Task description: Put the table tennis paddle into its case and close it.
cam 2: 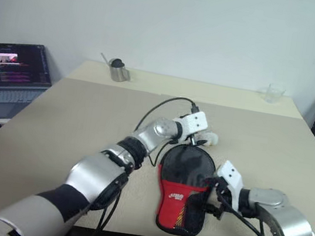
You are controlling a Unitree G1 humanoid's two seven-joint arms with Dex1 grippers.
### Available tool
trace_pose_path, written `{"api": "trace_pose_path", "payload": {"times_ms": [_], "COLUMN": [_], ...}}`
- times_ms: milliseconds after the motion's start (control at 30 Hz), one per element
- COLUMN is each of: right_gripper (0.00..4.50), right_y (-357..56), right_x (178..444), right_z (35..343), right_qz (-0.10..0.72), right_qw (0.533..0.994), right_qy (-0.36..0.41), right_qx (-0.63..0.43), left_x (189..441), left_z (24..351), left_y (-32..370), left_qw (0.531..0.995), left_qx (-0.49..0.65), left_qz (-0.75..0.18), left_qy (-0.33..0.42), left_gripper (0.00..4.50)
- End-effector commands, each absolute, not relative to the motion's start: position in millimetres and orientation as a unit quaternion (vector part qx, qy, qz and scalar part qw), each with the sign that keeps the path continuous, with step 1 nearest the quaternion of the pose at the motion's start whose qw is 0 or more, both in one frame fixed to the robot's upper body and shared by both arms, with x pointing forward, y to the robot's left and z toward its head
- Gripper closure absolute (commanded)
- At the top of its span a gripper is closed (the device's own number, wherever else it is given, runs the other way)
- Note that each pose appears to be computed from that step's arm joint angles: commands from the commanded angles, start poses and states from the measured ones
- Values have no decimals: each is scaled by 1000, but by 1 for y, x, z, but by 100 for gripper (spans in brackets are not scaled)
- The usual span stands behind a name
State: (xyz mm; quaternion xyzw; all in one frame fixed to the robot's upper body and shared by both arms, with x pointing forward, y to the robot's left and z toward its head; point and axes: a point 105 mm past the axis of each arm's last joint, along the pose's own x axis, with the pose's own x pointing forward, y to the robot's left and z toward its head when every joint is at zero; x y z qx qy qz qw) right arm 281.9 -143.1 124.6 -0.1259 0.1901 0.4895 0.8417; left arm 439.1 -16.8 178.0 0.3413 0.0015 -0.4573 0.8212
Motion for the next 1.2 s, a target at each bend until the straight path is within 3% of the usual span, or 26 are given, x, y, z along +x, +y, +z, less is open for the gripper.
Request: {"api": "trace_pose_path", "payload": {"times_ms": [33, 167, 300, 467, 600, 700, 867, 1200], "right_gripper": [0, 0, 0, 0, 0, 0, 0, 0], "right_y": [-170, -198, -224, -222, -212, -199, -183, -168], "right_x": [297, 309, 339, 372, 400, 414, 434, 463], "right_z": [151, 170, 197, 214, 221, 223, 221, 164], "right_qz": [447, 400, 306, 238, 190, 179, 159, 112], "right_qw": [872, 899, 945, 970, 982, 984, 987, 982], "right_qy": [148, 120, 67, 27, 11, 8, 12, 135], "right_qx": [-134, -133, -93, -35, -6, -5, 7, 65], "left_x": [438, 430, 386, 365, 370, 387, 387, 386], "left_z": [210, 222, 223, 184, 146, 145, 125, 96], "left_y": [-3, 15, 16, 12, 11, 11, 8, 2], "left_qw": [820, 813, 754, 771, 804, 858, 877, 895], "left_qx": [291, 217, 78, 106, 200, 173, 157, 57], "left_qz": [-492, -539, -650, -625, -559, -483, -453, -439], "left_qy": [3, 32, 55, 53, 16, -4, 14, 58], "left_gripper": [19, 19, 19, 19, 19, 19, 19, 19]}}
